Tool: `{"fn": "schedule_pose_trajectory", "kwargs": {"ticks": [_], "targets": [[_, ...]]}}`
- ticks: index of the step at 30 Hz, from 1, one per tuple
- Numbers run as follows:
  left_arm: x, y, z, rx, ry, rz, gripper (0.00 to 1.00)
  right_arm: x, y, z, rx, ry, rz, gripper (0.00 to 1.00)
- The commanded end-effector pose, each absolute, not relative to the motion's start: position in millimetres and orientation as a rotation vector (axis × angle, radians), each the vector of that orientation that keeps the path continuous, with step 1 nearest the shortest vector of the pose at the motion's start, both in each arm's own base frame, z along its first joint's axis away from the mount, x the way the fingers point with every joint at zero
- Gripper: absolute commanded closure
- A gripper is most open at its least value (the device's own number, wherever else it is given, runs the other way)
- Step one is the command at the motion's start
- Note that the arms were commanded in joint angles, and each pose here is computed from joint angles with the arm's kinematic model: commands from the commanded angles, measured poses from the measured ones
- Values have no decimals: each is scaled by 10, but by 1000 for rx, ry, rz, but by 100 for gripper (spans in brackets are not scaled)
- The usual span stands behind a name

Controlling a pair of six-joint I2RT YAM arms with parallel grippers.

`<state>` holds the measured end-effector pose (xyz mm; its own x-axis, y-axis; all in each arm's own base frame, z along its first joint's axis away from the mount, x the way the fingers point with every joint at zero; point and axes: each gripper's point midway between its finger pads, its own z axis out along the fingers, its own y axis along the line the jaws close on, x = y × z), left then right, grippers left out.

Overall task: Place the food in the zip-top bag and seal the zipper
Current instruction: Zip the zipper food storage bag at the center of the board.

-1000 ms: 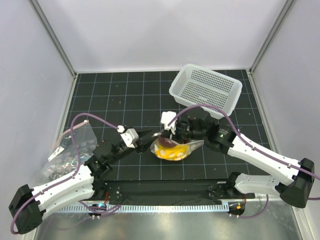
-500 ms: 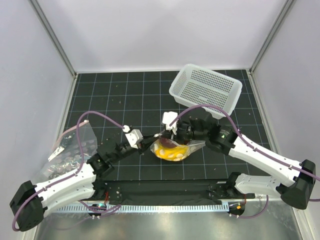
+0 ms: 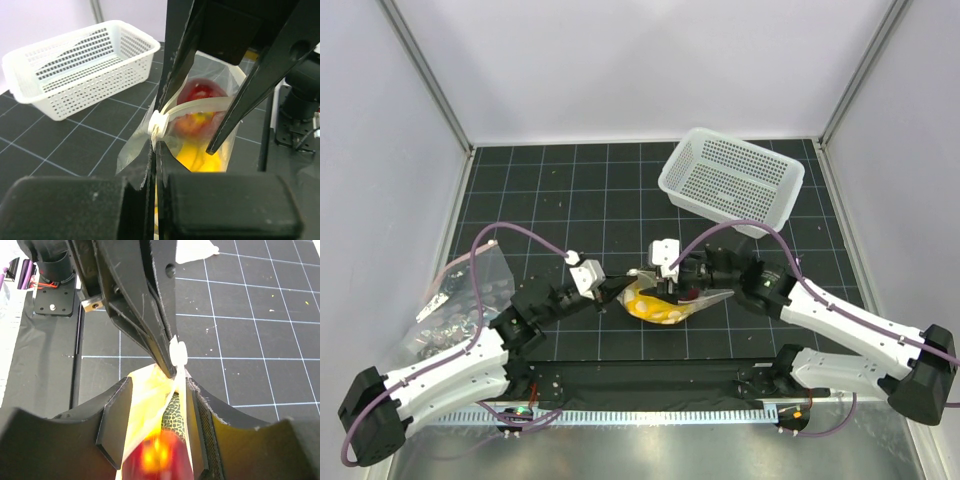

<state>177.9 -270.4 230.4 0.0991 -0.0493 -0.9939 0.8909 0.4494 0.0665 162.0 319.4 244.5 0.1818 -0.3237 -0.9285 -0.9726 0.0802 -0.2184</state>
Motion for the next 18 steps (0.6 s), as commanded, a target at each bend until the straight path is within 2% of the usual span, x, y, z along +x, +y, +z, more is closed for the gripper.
{"fn": "schedule_pose_trajectory", "kwargs": {"ticks": [1, 8, 11, 14, 15, 18], "targets": [[1695, -2763, 2658, 859, 1180, -898, 100, 1577, 3258, 2771, -1401, 1136, 801, 48], [1661, -2892, 2550, 942, 1208, -934, 100, 1583, 3273, 2775, -1393, 1139, 806, 48], [1666, -2917, 2540, 954, 1220, -939, 100, 1571, 3270, 2787, -1392, 1133, 808, 51], [1674, -2891, 2550, 940, 1218, -930, 100, 1572, 3265, 2795, -1388, 1137, 811, 62], [1676, -2886, 2556, 937, 1216, -928, 100, 1574, 3263, 2807, -1385, 1135, 809, 70], [1713, -2855, 2552, 914, 1226, -907, 100, 1579, 3266, 2802, -1383, 1148, 813, 82]]}}
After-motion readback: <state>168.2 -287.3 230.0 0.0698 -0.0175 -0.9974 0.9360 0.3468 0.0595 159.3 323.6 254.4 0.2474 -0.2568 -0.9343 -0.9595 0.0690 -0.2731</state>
